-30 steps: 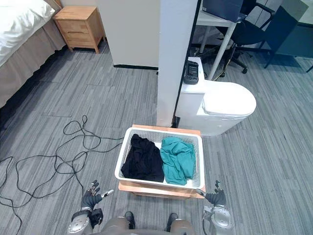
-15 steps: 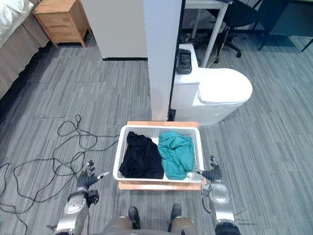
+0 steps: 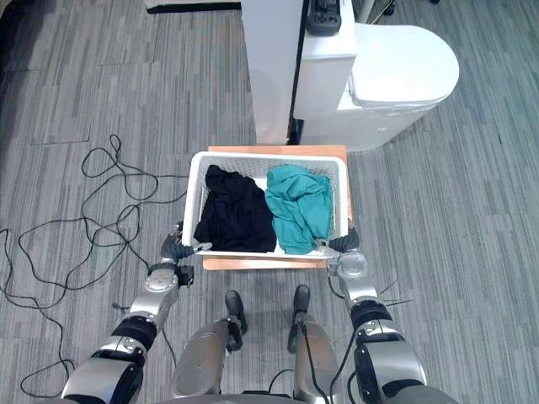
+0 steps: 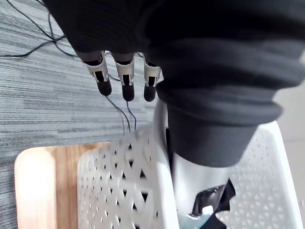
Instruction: Pick up the laundry basket with both hands and put the clothes into the washing machine.
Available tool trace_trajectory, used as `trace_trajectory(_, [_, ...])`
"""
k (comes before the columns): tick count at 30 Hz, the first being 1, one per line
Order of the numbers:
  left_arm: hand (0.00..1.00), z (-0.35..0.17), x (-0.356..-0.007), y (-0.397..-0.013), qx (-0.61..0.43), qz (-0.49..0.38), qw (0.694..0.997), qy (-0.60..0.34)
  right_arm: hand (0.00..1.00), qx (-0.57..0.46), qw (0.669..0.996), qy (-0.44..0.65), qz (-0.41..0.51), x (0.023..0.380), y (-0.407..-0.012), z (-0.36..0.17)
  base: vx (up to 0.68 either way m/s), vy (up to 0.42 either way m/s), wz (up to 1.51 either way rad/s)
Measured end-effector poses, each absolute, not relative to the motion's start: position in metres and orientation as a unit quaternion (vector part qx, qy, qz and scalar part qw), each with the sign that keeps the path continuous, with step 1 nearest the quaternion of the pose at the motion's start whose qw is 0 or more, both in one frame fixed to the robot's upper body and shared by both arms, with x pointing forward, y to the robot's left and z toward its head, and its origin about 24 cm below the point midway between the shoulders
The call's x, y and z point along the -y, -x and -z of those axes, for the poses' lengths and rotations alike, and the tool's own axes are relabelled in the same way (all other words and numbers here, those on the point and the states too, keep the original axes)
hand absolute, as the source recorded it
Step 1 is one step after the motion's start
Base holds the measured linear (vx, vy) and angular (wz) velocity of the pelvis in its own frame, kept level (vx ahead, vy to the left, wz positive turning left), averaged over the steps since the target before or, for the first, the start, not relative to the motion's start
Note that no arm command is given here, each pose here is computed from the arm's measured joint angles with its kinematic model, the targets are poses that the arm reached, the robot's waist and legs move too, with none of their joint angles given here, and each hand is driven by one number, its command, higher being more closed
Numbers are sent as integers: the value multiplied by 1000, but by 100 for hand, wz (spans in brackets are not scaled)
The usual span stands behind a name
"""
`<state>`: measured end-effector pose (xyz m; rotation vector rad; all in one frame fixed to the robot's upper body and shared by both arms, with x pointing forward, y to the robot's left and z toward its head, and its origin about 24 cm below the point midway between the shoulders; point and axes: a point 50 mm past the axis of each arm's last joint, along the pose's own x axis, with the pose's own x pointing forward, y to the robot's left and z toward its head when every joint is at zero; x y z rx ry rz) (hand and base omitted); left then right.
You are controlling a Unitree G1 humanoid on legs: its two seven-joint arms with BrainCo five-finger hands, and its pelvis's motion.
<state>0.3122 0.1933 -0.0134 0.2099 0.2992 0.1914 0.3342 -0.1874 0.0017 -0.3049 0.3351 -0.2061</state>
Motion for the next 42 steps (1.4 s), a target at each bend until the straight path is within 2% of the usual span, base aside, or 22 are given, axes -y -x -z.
trace_trajectory(5, [100,-2,-206,-322,-127,-105,978,-126,100,-142,974,147,102,187,-341,-14,-39,9,-6])
trace_trajectory(10, [100,1,-213,-313,-126,-111,977,-128,100,-126,976,143,104,189,-331,-13,32,6,-6])
trace_trajectory(16, [100,11,-214,-270,-110,-115,981,-106,100,-101,980,129,110,195,-288,-5,100,7,-1])
trace_trajectory(21, [100,33,-200,-214,-141,-106,982,-60,100,-105,978,132,127,206,-242,4,124,4,7])
trace_trajectory(26, [100,24,-191,-192,-126,-114,985,-22,100,-72,979,152,116,206,-230,-11,75,-13,-31])
trace_trajectory(32, [100,12,-191,-179,-105,-118,987,-15,100,-56,978,152,129,204,-211,-18,-10,43,-78])
trace_trajectory(42, [100,2,-192,-188,-86,-119,989,-19,100,-59,979,142,137,204,-212,-16,-44,19,-162])
